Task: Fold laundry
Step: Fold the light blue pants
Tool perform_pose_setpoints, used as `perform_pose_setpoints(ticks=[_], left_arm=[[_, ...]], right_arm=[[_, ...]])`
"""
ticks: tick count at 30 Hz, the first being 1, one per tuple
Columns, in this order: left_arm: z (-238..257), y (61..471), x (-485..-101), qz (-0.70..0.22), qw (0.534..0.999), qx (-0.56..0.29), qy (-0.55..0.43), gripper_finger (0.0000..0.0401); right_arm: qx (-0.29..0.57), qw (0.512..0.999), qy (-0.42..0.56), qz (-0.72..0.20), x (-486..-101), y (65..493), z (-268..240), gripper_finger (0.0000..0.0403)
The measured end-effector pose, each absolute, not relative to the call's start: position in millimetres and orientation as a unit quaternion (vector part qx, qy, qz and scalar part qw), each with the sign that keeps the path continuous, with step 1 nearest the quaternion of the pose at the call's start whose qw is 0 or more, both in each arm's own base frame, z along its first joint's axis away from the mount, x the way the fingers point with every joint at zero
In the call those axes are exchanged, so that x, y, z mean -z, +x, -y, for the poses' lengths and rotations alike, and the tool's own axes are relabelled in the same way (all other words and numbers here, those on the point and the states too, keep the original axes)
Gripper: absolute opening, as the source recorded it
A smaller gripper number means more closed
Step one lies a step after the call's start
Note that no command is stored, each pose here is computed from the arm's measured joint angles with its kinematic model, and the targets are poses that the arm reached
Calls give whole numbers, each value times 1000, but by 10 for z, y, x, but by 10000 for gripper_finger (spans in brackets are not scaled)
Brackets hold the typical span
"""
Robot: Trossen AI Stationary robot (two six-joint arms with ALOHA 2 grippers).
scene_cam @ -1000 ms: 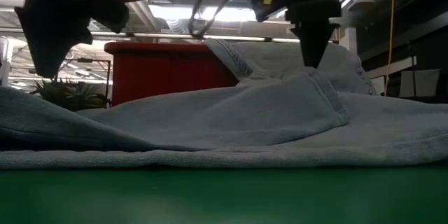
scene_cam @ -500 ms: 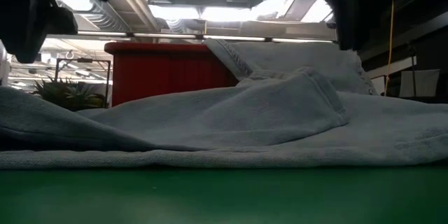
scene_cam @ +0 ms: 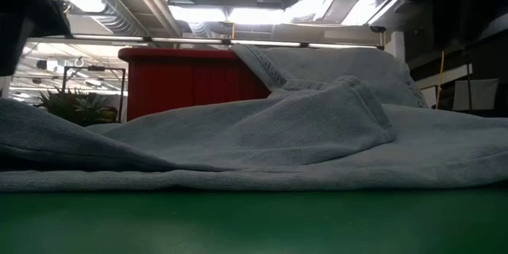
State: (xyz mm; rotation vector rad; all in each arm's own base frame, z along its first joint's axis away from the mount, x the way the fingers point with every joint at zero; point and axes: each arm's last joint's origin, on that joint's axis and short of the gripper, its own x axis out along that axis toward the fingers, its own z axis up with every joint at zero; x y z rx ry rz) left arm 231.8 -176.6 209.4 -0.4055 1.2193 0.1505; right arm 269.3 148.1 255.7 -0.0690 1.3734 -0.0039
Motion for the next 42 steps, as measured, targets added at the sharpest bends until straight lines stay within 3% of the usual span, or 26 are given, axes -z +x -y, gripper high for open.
perform_pose_setpoints(ticks=[7, 14, 21, 35, 39, 42], left_arm=[[1813, 2312, -2094, -538, 821, -83, -173, 139], [1809, 2315, -2094, -536, 822, -85, -172, 139], [1807, 2316, -2094, -536, 822, -86, -172, 139], [1793, 2325, -2098, -518, 834, -103, -162, 139], [1797, 2328, -2100, -516, 835, -102, -163, 139], [1806, 2326, -2102, -515, 835, -100, -164, 139]], right_arm=[[54, 823, 105, -556, -2227, 2690, -1262, 140], [93, 812, 129, -562, -2048, 2699, -1069, 140], [88, 839, 139, -519, -1970, 2763, -1048, 140], [86, 845, 142, -508, -1831, 2812, -1065, 140], [87, 840, 140, -518, -1723, 2856, -1084, 121], [88, 837, 138, -522, -1682, 2868, -1090, 80]])
